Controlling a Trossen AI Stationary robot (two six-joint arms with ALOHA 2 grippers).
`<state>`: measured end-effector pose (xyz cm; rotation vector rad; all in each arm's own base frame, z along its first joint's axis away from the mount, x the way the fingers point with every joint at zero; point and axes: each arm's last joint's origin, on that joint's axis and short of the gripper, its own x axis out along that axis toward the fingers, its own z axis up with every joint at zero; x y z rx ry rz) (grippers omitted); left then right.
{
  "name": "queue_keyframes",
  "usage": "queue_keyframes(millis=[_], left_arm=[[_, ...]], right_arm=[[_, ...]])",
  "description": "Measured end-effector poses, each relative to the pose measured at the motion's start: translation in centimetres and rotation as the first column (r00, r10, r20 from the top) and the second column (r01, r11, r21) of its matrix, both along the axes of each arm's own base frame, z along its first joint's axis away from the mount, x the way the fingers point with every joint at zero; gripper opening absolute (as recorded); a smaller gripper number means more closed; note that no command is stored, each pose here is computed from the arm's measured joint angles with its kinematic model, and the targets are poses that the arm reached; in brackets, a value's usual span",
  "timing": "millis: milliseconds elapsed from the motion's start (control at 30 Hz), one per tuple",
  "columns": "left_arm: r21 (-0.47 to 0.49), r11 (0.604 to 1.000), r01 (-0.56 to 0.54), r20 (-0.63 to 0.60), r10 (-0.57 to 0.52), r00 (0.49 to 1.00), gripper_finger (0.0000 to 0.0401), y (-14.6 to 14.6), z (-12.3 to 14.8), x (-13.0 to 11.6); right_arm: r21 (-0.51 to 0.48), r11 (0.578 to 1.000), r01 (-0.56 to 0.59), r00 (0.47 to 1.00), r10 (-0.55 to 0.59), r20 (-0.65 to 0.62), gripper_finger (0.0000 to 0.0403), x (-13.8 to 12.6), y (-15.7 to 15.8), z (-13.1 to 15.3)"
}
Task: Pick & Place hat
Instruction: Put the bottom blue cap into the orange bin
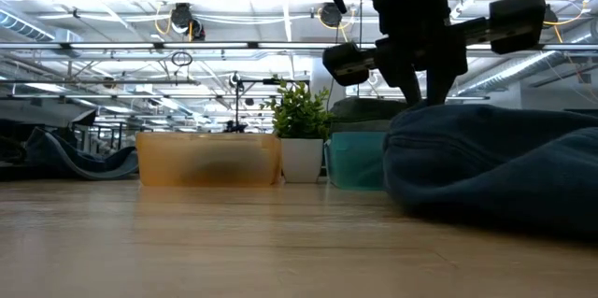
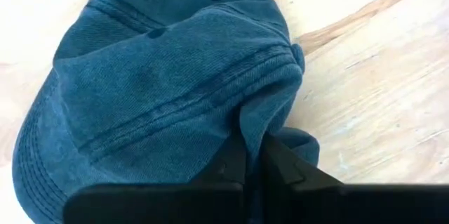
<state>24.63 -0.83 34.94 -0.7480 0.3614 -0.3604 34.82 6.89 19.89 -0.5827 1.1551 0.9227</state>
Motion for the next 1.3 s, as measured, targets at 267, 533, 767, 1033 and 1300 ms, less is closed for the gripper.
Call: queue_keyframes(millis=[267,533,767,1033,1300], left_arm=[[0.012,1.000,0.002,0.006,-0.002,1.000,0.0353,0.0,0.0,0.0],[0.107,0.994,-0.003,0.054,-0.003,0.999,0.0353,0.1,0.0,0.0],[0.211,0.976,-0.052,0.103,0.031,0.994,0.0353,0.3,0.1,0.1],[0.296,0.944,-0.143,0.128,0.109,0.986,0.0353,0.6,0.0,0.2],[0.385,0.898,-0.213,0.162,0.161,0.973,0.0353,0.9,0.0,0.3]], right_arm=[[0.006,0.986,0.166,0.986,-0.165,-0.025,0.0002,-0.8,-0.1,1.9],[0.091,0.899,0.428,0.900,-0.433,0.041,0.0001,-2.7,-0.7,7.0],[0.119,0.795,0.595,0.789,-0.606,0.100,0.0001,-4.2,-1.2,9.7],[0.178,0.716,0.675,0.700,-0.698,0.152,0.0000,-5.4,-1.6,11.7],[0.338,0.635,0.694,0.575,-0.772,0.271,0.0000,-6.0,-1.9,14.6]])
